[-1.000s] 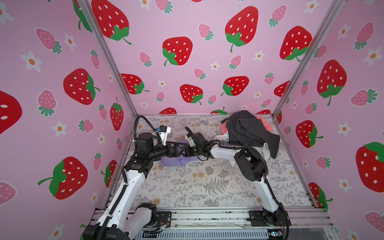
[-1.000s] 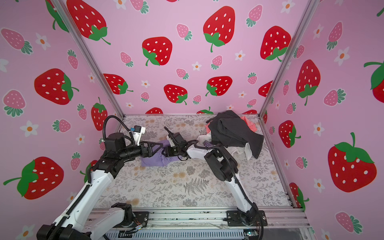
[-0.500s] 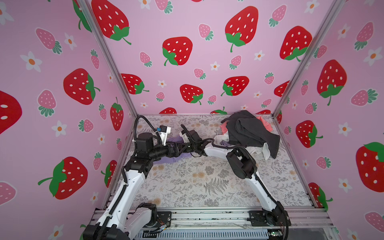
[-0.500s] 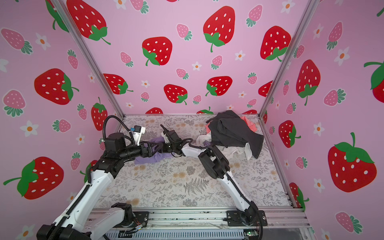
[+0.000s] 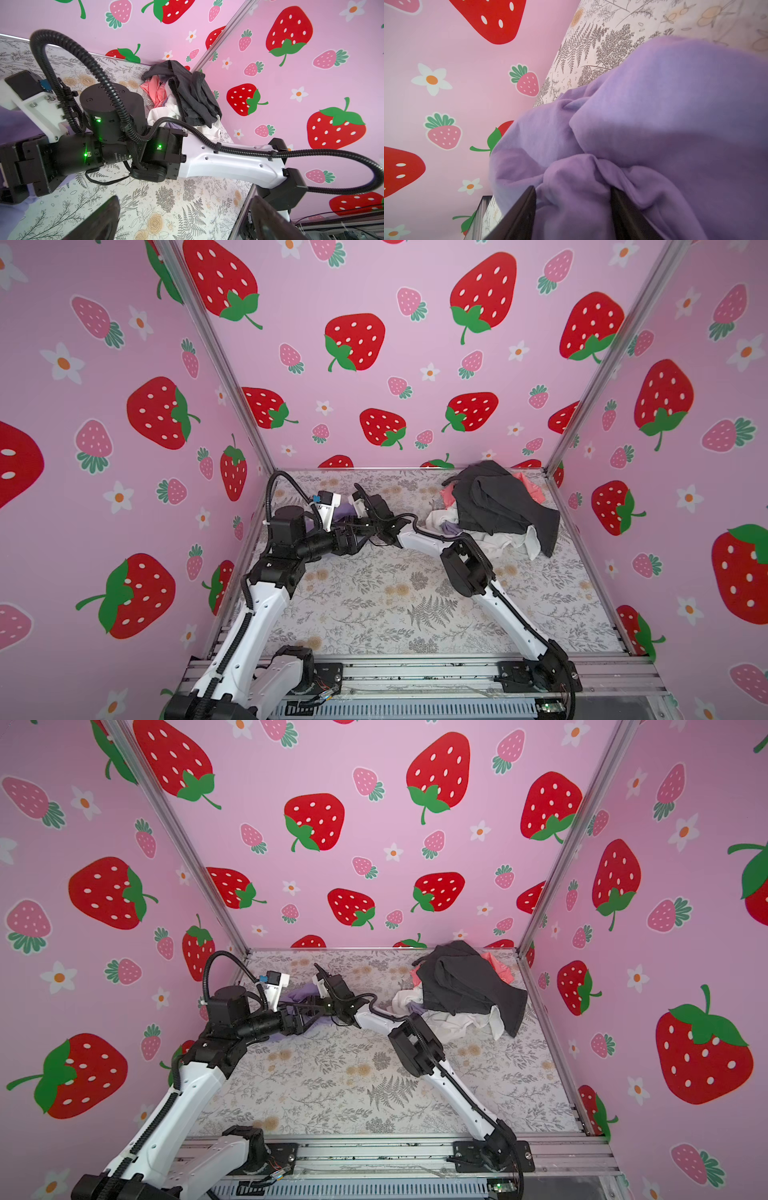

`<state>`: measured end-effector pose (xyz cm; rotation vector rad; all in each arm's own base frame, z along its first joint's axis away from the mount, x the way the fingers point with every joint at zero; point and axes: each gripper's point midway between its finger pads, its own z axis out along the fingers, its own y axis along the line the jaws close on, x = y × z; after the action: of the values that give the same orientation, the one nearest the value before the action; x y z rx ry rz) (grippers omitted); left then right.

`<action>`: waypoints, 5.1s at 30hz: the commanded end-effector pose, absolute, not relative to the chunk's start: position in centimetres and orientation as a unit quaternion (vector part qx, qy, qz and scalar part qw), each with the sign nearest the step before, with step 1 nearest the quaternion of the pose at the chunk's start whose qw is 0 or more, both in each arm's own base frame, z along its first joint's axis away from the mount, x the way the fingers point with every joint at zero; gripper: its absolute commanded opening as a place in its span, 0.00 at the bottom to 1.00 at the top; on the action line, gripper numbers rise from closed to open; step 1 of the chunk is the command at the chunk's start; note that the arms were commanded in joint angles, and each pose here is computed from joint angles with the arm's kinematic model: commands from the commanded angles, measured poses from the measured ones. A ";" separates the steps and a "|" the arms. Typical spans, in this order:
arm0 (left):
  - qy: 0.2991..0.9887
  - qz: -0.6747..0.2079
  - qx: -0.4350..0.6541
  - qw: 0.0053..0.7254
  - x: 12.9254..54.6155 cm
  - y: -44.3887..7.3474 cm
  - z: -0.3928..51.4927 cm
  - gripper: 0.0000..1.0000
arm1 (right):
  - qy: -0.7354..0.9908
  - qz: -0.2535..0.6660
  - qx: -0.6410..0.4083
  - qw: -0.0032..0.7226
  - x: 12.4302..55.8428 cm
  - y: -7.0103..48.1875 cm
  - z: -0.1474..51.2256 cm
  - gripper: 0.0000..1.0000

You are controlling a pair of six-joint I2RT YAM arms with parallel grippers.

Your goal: Pick out a specific cloth from the pile

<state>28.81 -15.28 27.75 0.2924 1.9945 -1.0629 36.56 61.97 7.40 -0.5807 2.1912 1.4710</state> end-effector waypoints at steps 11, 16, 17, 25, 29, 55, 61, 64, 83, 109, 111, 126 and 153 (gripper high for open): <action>0.789 -0.424 0.128 0.425 28.6 -15.5 28.2 0.99 | 0.753 0.579 -0.202 0.239 37.8 63.1 9.2 0.64; 0.789 -0.423 0.128 0.427 28.5 -15.5 28.3 0.99 | 0.760 0.560 -0.216 0.250 37.5 62.1 10.2 0.68; 0.789 -0.423 0.128 0.426 28.5 -15.4 28.3 0.99 | 0.762 0.554 -0.218 0.254 37.4 61.8 10.4 0.72; 0.785 -0.425 0.130 0.432 28.2 -15.4 28.7 0.99 | 0.782 0.504 -0.243 0.275 37.2 59.8 12.0 0.83; 0.784 -0.424 0.131 0.435 28.0 -15.4 28.9 0.99 | 0.789 0.492 -0.245 0.275 37.0 58.8 12.4 0.86; 0.789 -0.417 0.138 0.430 27.5 -16.1 28.3 0.99 | 0.868 0.239 -0.186 0.394 36.9 32.6 17.1 0.89; 0.799 -0.407 0.134 0.421 27.8 -16.0 27.6 0.99 | 0.858 0.192 -0.135 0.457 36.3 24.7 20.6 0.95; 0.809 -0.392 0.128 0.420 28.0 -15.7 27.0 0.99 | 0.849 0.161 -0.117 0.489 35.8 21.3 22.5 1.00; 0.883 -0.148 0.018 0.445 32.1 -7.9 21.1 0.99 | 0.779 -0.090 0.025 0.620 33.9 5.7 27.3 1.00; 0.791 0.056 -0.106 0.600 37.2 3.9 12.5 0.99 | 0.718 -0.171 0.115 0.665 36.0 -2.2 17.0 1.00; 0.791 0.050 -0.103 0.601 37.2 3.7 12.2 0.99 | 0.723 -0.172 0.108 0.660 36.3 -2.0 16.7 1.00; 0.797 0.010 -0.111 0.593 37.9 4.3 9.4 0.99 | 0.741 -0.153 0.058 0.651 37.5 -0.6 13.5 1.00; 0.841 -0.021 -0.017 0.540 40.4 0.7 8.5 0.99 | 0.761 -0.116 0.031 0.637 38.7 -0.1 12.5 1.00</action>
<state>39.62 1.47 7.99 -0.0964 2.0042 -0.0315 38.37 0.01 12.02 0.0707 1.7567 -0.2621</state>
